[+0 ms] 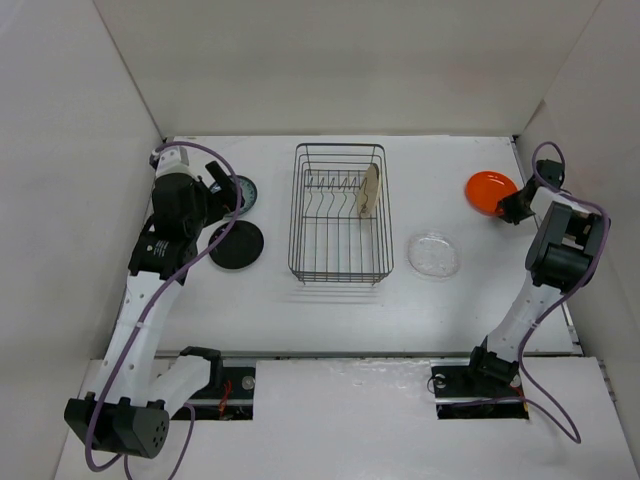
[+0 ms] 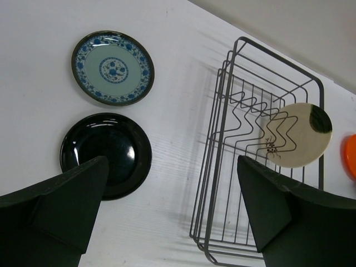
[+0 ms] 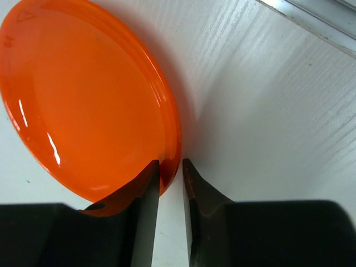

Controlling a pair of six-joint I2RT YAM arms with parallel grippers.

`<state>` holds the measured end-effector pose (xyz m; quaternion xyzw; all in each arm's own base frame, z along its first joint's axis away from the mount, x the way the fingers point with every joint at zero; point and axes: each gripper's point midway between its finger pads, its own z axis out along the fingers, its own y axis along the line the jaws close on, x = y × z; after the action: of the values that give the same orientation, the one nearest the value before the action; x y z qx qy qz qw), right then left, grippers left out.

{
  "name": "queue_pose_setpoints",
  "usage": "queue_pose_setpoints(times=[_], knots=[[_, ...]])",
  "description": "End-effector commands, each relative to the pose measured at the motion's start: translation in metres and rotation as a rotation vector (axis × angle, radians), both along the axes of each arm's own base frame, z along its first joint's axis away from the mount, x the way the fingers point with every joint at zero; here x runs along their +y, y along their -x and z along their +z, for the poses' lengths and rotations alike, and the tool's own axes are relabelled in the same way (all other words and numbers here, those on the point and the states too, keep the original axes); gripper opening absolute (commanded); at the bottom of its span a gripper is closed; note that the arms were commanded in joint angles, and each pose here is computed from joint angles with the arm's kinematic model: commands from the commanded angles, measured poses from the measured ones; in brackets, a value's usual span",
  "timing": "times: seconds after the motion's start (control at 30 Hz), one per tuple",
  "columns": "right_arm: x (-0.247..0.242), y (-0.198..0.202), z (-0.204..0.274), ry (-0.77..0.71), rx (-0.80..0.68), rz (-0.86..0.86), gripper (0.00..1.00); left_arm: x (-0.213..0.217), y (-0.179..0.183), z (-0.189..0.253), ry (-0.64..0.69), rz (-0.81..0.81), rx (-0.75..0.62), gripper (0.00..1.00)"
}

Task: Load the plates into the dish rack

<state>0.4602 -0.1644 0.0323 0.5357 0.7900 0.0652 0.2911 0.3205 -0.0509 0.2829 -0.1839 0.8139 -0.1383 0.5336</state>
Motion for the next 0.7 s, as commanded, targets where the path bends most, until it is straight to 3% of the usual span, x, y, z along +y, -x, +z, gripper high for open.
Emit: queue_pose_setpoints(times=[0.0, 0.13, 0.17, 0.2, 0.5, 0.67], knots=[[-0.005, 0.002, -0.003, 0.021, 0.055, -0.001, 0.28, 0.012, 0.004, 0.034, -0.023, 0.043, -0.088, 1.00], [-0.008, 0.006, -0.008, 0.028, 0.094, -0.003, 0.19, 0.016, 0.007, 0.038, -0.027, 0.062, -0.103, 1.00], [-0.009, 0.003, -0.003, 0.031, 0.088, -0.004, 0.14, 0.016, 0.007, 0.038, -0.027, 0.062, -0.103, 1.00], [-0.009, 0.003, -0.005, 0.027, 0.097, -0.003, 0.00, 0.016, 0.008, 0.041, -0.026, 0.062, -0.112, 1.00], [-0.012, 0.000, -0.007, 0.034, 0.088, -0.016, 0.00, 0.012, 0.011, 0.034, -0.030, 0.053, -0.102, 1.00], [-0.002, -0.013, 0.021, 0.041, -0.028, 0.018, 0.00, 0.012, 0.007, 0.033, -0.031, 0.052, -0.099, 1.00]])
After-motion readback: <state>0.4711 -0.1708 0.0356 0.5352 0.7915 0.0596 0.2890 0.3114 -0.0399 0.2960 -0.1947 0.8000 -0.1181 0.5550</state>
